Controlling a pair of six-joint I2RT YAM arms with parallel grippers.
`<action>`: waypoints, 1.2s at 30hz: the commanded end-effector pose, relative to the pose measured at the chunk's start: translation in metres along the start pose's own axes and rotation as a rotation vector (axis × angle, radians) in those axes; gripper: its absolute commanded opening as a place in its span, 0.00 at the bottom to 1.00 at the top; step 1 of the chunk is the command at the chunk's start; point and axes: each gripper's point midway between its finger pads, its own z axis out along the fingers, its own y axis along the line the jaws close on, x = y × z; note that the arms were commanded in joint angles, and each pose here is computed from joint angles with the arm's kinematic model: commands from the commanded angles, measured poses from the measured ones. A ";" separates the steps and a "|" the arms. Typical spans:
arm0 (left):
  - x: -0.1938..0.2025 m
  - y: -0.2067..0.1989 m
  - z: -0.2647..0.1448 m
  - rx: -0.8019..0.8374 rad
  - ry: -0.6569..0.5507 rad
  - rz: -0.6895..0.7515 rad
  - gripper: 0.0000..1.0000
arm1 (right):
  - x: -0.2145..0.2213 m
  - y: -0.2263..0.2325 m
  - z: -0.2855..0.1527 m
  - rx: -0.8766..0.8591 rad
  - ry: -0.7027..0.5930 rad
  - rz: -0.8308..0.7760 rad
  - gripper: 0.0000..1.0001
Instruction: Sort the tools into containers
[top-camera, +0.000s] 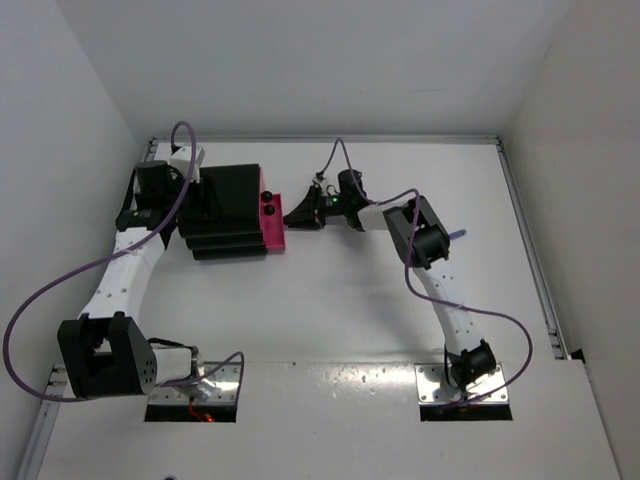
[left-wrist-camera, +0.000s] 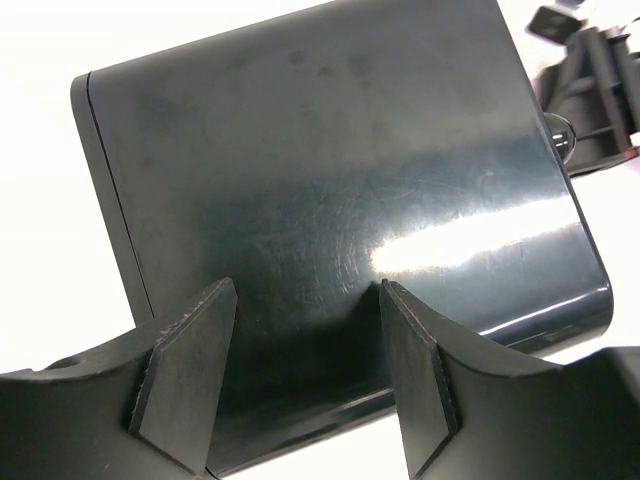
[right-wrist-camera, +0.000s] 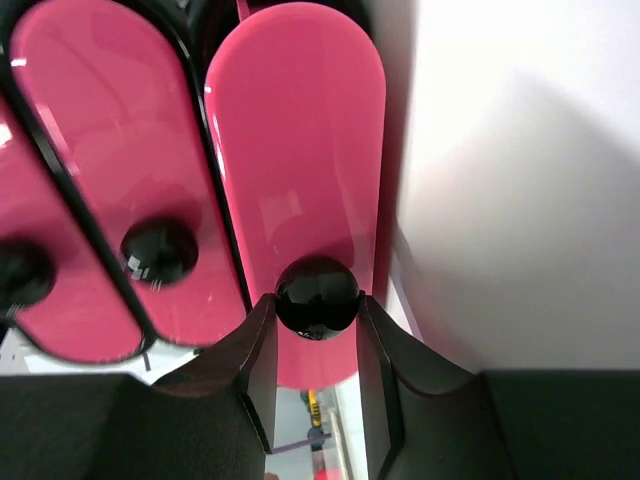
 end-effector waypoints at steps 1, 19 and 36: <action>0.029 -0.005 0.004 0.007 0.086 -0.021 0.65 | -0.020 0.014 -0.037 0.011 -0.069 -0.080 0.10; 0.027 -0.002 0.006 -0.002 0.088 -0.021 0.65 | -0.002 -0.008 -0.110 0.099 -0.108 -0.052 0.12; 0.010 -0.002 -0.010 -0.034 0.002 0.025 0.87 | -0.032 0.028 -0.213 0.280 -0.233 -0.255 0.50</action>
